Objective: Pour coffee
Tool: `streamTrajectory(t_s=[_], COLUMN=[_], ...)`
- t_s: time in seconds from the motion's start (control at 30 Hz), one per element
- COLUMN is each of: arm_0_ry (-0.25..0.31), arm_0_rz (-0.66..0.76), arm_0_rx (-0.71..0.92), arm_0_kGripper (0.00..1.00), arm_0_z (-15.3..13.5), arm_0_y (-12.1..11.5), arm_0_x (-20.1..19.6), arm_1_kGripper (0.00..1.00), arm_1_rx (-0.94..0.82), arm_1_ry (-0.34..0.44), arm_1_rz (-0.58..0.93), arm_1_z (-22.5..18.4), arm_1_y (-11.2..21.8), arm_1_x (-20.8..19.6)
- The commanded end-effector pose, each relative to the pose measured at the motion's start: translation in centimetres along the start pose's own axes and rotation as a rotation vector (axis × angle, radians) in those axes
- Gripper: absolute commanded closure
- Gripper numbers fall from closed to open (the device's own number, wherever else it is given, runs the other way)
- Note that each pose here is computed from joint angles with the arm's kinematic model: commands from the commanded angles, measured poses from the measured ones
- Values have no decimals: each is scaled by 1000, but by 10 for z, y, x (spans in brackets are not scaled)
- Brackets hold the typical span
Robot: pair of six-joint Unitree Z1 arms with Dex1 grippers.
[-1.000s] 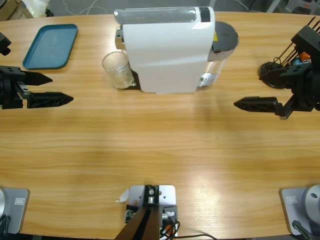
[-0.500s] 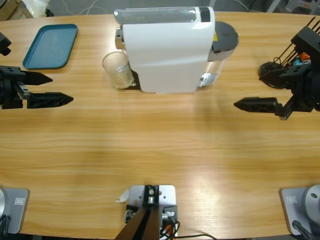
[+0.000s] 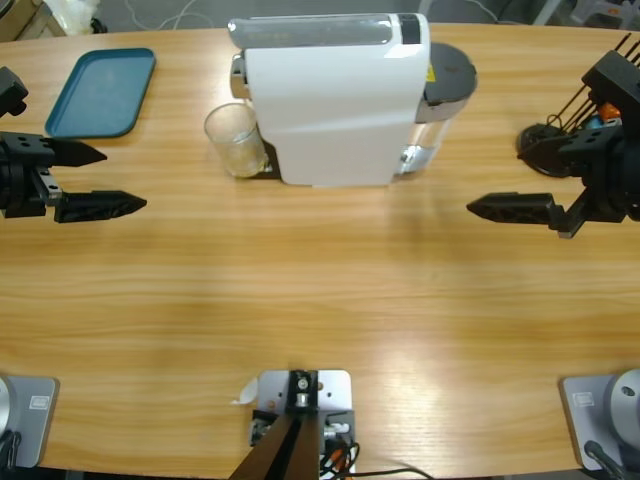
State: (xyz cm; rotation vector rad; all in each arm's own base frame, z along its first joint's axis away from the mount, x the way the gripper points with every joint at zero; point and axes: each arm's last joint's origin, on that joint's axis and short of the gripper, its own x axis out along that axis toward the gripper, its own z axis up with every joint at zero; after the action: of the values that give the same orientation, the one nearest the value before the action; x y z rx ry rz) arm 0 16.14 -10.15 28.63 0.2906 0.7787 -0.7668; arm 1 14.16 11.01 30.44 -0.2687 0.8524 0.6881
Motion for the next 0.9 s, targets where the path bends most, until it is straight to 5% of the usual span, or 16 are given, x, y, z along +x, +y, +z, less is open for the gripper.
streamTrajectory(t_s=[0.03,0.23,0.9], arm_0_ry=[26,-40,-51], arm_0_rz=[-24,-20,-100], arm_0_rx=[11,26,30], arm_0_kGripper=[0,0,0], arm_0_z=[0,31,34], arm_0_y=[0,5,3], arm_0_x=[8,7,10], arm_1_kGripper=[0,0,0], arm_1_rx=[2,2,1], arm_1_ry=[41,44,54], arm_1_rz=[11,11,15], arm_1_z=[-9,-9,-9], arm_1_y=[-1,-1,-1], arm_1_x=[9,9,12])
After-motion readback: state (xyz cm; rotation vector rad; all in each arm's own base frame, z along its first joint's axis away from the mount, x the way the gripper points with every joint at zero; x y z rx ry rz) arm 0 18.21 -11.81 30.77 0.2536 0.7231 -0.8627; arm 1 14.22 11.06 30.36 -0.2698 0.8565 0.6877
